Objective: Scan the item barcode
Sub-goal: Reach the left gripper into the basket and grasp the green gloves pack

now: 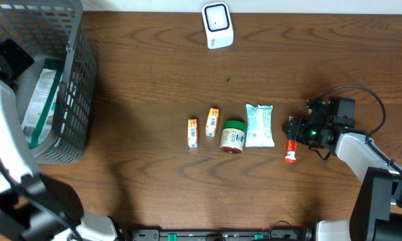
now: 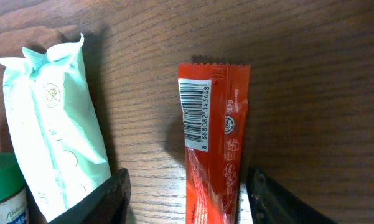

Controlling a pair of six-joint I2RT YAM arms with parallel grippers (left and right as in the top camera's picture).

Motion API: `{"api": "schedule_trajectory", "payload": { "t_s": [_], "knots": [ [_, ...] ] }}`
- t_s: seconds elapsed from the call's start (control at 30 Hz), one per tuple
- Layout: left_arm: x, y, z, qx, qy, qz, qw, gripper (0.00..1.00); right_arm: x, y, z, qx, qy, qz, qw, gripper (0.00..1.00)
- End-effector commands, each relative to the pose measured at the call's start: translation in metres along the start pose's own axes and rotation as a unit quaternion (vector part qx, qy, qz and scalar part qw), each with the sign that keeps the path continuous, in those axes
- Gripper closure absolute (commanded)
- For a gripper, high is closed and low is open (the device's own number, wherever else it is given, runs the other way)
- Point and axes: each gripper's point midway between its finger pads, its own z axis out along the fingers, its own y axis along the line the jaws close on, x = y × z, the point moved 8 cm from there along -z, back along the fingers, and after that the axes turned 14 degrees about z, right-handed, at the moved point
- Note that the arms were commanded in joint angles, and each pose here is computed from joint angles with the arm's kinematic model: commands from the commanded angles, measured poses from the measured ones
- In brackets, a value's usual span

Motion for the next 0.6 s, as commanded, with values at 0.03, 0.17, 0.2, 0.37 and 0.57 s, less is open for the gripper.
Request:
{"api": "schedule_trajectory", "payload": {
  "t_s": [0.03, 0.17, 0.2, 0.37, 0.57],
  "knots": [
    [0.011, -0.005, 0.048, 0.008, 0.044, 0.096, 0.994, 0.02, 0.005, 0.005, 0.004, -0.007, 0.009, -0.006, 1.0, 0.42],
    [0.029, -0.011, 0.084, 0.015, 0.093, 0.127, 0.987, 0.02, 0.005, 0.005, 0.004, -0.007, 0.009, -0.006, 1.0, 0.41],
    [0.035, -0.014, 0.093, 0.022, 0.107, 0.131, 0.985, 0.02, 0.005, 0.005, 0.004, -0.007, 0.009, -0.006, 1.0, 0.41],
    [0.068, -0.036, 0.13, 0.125, 0.17, 0.176, 0.962, 0.02, 0.004, 0.005, 0.004, -0.008, 0.006, -0.007, 1.0, 0.35],
    [0.092, -0.04, 0.153, 0.139, 0.215, 0.206, 0.944, 0.02, 0.004, 0.005, 0.004, -0.008, 0.006, -0.007, 1.0, 0.32]
  ]
}}
